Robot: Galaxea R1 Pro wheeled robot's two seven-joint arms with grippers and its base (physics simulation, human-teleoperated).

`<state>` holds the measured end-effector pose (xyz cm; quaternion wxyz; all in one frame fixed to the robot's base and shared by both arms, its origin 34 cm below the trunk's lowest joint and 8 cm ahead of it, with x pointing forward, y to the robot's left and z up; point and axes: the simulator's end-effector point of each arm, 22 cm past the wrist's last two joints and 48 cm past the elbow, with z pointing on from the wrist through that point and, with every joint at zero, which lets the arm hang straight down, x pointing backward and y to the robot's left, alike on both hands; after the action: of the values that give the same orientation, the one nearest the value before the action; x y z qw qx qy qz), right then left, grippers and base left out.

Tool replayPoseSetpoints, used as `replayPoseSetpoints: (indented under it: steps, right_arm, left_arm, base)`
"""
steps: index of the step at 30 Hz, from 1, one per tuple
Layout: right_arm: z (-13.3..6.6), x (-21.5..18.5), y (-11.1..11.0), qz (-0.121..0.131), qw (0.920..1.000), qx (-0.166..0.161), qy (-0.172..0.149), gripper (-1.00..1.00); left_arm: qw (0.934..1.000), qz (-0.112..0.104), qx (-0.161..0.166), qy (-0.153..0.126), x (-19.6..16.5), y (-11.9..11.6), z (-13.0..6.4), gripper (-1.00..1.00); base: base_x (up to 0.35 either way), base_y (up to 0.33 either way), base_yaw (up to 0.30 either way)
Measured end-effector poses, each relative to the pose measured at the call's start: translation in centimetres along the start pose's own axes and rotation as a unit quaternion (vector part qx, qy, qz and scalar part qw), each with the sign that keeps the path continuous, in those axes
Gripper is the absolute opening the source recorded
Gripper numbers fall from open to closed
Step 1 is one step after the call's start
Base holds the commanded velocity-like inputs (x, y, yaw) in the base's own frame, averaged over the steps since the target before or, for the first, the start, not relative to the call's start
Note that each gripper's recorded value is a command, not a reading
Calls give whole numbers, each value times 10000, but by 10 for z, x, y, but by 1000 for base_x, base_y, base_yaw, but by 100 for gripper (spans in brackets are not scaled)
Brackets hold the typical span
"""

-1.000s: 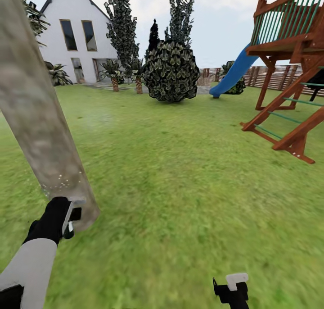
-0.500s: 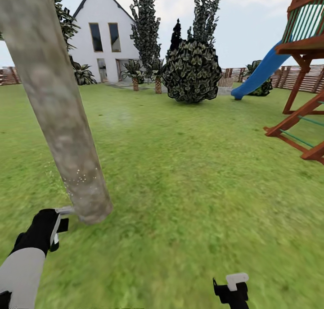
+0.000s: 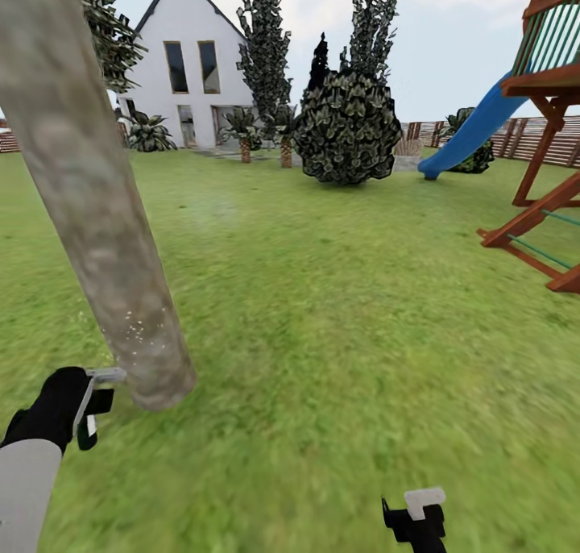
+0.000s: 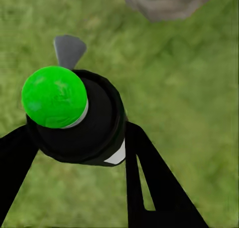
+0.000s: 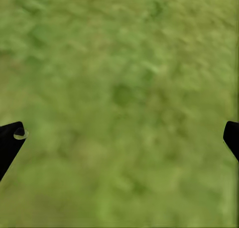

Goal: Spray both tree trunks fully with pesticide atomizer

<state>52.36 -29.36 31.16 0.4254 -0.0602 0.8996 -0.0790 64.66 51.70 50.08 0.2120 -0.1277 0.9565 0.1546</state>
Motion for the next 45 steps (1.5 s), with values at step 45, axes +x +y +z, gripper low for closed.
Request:
replayPoseSetpoints:
  steps: [45]
  right_arm:
    - [0, 1, 0, -1, 10000, 1, 11, 100]
  left_arm:
    - [9994, -61, 342, -46, -2, -25, -2, -100]
  base:
    - [67, -217, 96]
